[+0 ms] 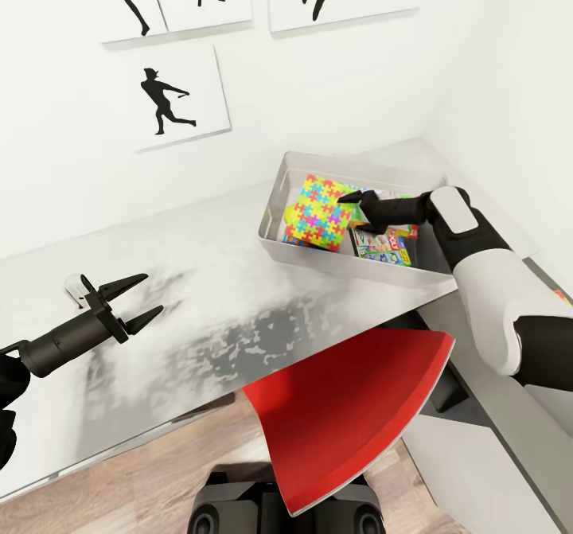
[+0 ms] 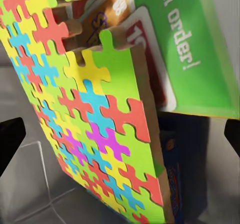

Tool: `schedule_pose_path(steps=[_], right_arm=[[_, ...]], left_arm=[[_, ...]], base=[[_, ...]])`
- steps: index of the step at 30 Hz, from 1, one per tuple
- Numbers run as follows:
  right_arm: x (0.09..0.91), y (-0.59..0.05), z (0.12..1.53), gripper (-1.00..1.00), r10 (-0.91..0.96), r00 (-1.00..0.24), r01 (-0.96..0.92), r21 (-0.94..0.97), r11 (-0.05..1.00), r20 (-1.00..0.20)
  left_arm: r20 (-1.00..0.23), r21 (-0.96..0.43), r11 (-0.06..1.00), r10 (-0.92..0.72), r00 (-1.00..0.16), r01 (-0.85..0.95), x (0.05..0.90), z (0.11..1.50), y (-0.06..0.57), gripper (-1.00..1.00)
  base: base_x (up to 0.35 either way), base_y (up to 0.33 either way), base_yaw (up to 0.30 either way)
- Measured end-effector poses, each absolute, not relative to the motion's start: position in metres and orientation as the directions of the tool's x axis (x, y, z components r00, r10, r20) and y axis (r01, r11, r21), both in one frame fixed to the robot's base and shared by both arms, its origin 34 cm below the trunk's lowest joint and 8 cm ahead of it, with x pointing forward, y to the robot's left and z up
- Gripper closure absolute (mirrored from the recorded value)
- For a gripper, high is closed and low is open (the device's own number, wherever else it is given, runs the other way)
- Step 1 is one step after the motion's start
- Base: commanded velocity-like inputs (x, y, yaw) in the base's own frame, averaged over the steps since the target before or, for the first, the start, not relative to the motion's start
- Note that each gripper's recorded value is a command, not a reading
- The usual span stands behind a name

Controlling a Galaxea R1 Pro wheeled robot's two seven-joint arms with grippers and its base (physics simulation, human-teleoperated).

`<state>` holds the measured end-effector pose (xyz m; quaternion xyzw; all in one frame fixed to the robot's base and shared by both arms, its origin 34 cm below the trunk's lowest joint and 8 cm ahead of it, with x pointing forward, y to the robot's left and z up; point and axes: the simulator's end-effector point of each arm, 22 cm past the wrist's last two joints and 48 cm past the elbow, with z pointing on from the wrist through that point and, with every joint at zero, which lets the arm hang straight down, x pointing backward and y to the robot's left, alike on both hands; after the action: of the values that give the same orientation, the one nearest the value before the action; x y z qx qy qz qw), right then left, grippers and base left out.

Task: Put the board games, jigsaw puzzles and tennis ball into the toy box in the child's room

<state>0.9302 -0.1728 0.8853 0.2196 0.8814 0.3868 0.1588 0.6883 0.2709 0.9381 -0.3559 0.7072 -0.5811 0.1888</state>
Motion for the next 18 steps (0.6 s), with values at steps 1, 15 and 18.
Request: schedule_pose_path(steps=[1,15,18], right_arm=[[0.931,-0.174,0.886,-1.00,0.508,-0.854,0.261,0.748,0.610,-0.116],[0.937,-0.185,0.921,-1.00,0.476,-0.850,0.172,0.734,0.657,-0.227],[0.940,-0.189,0.941,-1.00,0.483,-0.832,0.129,0.752,0.647,-0.273]], left_arm=[[0.147,-0.956,0.071,-0.723,-0.675,-0.284,0.688,0.938,0.271,-1.00],[0.147,-0.956,0.071,-0.723,-0.676,-0.283,0.688,0.938,0.271,-1.00],[0.147,-0.956,0.071,-0.722,-0.676,-0.283,0.688,0.938,0.271,-1.00]], base=[[0.000,0.000,0.000],[0.000,0.000,0.000],[0.000,0.000,0.000]])
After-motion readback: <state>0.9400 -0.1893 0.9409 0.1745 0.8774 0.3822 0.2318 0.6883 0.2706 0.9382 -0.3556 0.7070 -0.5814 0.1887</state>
